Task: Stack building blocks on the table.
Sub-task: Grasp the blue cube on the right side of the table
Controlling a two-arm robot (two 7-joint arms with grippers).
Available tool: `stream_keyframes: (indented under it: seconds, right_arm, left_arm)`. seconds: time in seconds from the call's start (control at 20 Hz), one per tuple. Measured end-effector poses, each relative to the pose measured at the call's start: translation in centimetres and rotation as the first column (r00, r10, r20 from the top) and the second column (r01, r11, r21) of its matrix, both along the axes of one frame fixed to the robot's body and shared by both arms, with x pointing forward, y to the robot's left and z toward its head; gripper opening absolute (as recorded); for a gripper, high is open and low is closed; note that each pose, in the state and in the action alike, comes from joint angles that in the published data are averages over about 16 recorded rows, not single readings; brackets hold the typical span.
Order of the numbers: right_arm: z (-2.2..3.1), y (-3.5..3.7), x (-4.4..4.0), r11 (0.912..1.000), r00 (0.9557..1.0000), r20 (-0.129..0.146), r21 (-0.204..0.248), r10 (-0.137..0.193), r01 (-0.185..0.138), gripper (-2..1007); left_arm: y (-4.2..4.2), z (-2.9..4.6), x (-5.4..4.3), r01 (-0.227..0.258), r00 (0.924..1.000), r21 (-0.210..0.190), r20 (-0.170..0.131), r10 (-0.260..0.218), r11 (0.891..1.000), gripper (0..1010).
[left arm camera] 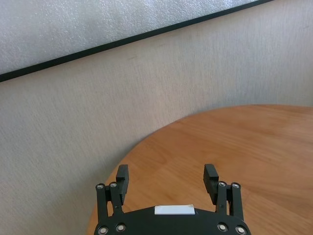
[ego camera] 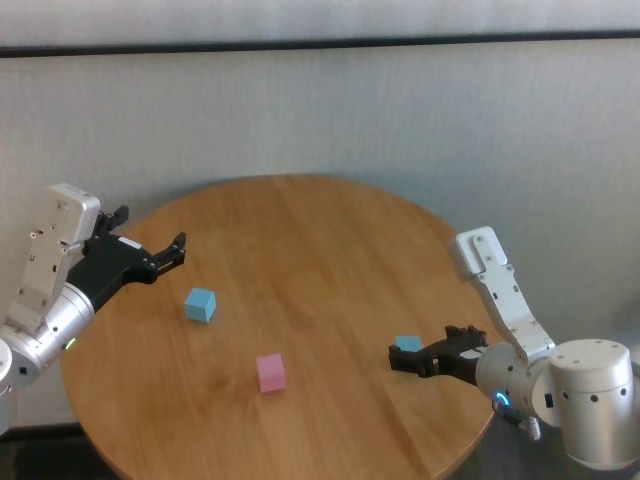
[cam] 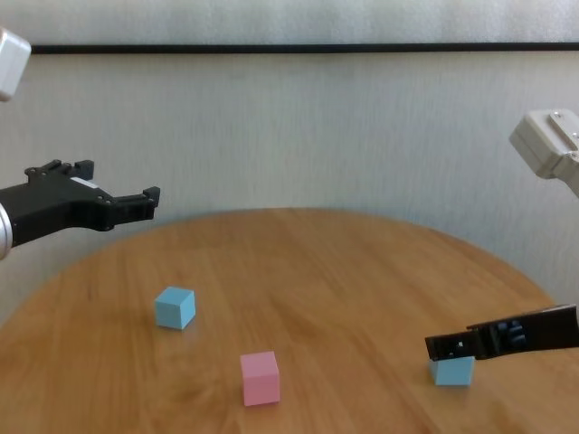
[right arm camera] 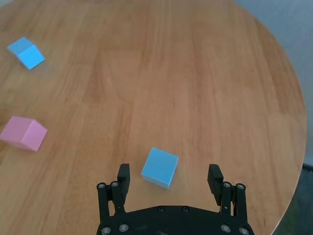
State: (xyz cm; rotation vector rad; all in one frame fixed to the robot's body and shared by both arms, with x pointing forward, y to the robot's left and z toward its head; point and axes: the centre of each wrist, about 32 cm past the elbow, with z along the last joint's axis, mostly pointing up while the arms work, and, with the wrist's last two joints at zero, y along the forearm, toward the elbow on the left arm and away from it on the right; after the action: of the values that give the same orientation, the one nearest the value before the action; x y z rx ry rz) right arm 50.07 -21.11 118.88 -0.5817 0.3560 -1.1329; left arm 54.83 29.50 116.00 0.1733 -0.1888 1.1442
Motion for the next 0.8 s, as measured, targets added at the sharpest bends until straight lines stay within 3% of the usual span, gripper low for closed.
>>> stream_keyframes:
  seconds: [0.3, 0.8]
  right_arm:
    - [0.09, 0.49, 0.48, 0.9987, 0.9983, -0.035, 0.018, -0.047, 0.047, 1005]
    - [0.00, 1.10, 1.22, 0.9973, 0.9961, -0.050, 0.011, -0.072, 0.073, 1005]
  left_arm:
    - [0.00, 0.00, 0.01, 0.001, 1.0000, 0.000, 0.000, -0.001, 1.000, 1002]
    - [-0.01, -0.01, 0.02, 0.001, 1.0000, 0.001, 0.000, -0.001, 1.000, 1002]
